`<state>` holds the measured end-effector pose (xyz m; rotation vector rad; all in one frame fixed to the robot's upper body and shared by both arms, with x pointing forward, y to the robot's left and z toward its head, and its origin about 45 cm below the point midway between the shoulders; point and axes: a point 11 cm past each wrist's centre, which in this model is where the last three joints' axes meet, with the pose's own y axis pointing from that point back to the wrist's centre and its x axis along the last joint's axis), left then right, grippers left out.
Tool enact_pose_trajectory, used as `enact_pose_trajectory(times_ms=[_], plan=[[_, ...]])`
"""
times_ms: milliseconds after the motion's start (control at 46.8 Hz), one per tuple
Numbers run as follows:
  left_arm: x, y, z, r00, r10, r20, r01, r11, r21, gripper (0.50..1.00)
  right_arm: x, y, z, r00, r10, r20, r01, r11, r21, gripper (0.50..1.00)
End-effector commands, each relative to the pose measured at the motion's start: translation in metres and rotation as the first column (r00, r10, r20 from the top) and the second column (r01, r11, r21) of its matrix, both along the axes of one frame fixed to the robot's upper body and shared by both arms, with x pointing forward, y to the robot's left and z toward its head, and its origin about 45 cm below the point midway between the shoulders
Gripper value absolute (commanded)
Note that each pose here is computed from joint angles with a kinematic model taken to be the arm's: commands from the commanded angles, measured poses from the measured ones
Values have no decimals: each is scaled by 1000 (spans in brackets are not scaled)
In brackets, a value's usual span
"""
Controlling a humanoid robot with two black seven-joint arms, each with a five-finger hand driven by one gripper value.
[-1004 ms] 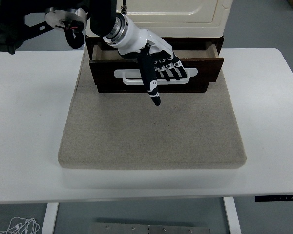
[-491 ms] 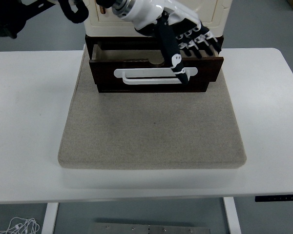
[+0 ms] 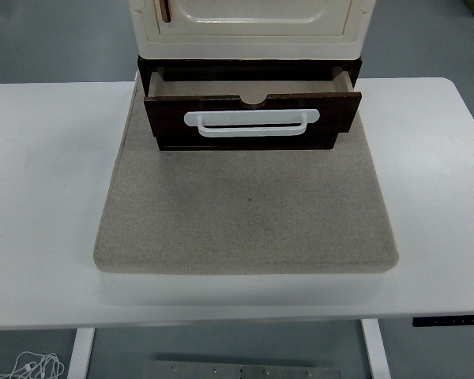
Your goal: Open the drawer under the combination cabinet
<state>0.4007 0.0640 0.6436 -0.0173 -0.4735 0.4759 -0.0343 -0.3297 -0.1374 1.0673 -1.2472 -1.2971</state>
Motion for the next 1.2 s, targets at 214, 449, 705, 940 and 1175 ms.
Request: enact_pose_trajectory(times_ms=[214,449,705,940,1175], plan=[[22,67,71,972,231,40,-189,875,-446,1000,0,0,0,1000,0,0,0,1000,0,926],[61,142,79,866,493,-83,-437,666,-604,1000,0,0,0,1000,0,0,0,1000,0,928],[106,231,34,695,648,-312,-671,428,-606,1000,1,0,0,1000,0,1,0,1000,0,928],[132,291,-39,562,652,-509,-799,269,-537,1000,0,0,0,1000,0,0,0,1000,0,926],[143,316,-122,481,570,-666,-867,197,-458,1000,0,0,0,1000,0,-1,0,1000,-1,928]])
